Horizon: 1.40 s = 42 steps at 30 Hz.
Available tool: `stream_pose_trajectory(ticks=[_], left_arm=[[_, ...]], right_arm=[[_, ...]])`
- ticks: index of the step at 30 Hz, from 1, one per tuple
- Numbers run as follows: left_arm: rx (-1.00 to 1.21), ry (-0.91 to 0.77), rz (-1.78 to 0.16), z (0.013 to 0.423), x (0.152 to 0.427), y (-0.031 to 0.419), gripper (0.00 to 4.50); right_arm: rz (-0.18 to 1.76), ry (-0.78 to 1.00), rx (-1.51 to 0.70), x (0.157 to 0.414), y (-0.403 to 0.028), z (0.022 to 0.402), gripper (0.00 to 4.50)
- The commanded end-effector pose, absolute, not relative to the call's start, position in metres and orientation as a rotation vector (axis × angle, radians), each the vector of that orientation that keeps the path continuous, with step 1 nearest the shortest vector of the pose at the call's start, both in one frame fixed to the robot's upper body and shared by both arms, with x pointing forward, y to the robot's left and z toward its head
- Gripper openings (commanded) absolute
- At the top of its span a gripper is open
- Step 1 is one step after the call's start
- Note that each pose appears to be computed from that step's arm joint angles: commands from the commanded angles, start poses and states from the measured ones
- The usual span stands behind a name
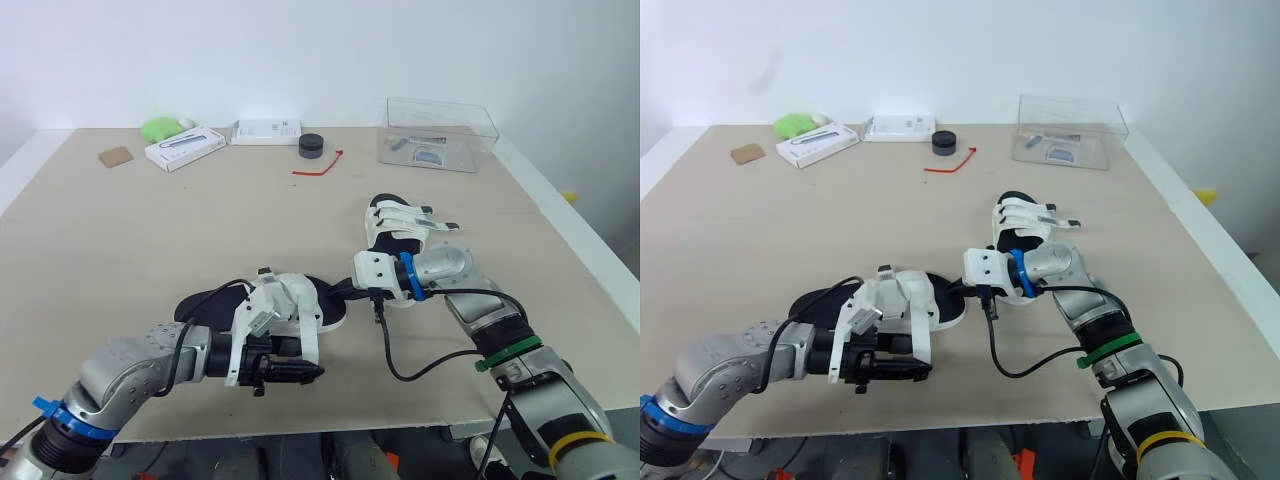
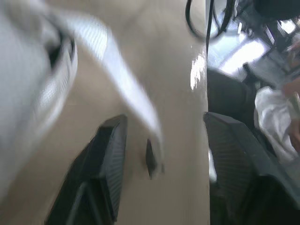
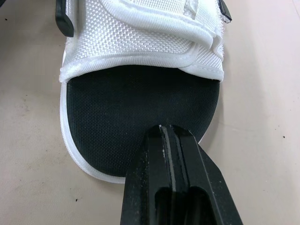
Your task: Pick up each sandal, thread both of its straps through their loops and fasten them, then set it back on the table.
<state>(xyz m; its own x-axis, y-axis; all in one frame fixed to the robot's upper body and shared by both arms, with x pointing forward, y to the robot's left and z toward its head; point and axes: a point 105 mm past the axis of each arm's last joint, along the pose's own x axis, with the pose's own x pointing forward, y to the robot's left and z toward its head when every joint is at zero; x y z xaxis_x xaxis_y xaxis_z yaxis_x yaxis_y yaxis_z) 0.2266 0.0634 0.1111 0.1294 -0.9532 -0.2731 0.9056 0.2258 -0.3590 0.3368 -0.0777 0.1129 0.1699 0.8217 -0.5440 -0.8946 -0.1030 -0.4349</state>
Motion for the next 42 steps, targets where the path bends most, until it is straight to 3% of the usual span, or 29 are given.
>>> stream_pose_trajectory(ticks=[1,7,15,22,30,42], left_arm=[[-0.109,0.495,-1.358,0.113,0.227,0.064,0.33],[-0.165,0.543,-1.372,0.116,0.221,0.075,0.15],[-0.387,0.55,-1.435,0.157,0.224,0.097,0.15],[-0.376,0.474,-1.352,0.183,0.262,0.107,0.15],[-0.358,0.441,-1.328,0.187,0.302,0.086,0.15],[-0.377,0.543,-1.391,0.167,0.295,0.074,0.15]], right_arm=[[1.419,0.263,-0.862,0.337,-0.095,0.086,0.0],[1.42,0.265,-0.863,0.337,-0.096,0.086,0.0],[1.417,0.262,-0.869,0.339,-0.096,0.088,0.0],[1.41,0.26,-0.873,0.34,-0.097,0.089,0.0],[1.395,0.255,-0.871,0.341,-0.098,0.089,0.0],[1.367,0.259,-0.865,0.338,-0.103,0.088,0.0]])
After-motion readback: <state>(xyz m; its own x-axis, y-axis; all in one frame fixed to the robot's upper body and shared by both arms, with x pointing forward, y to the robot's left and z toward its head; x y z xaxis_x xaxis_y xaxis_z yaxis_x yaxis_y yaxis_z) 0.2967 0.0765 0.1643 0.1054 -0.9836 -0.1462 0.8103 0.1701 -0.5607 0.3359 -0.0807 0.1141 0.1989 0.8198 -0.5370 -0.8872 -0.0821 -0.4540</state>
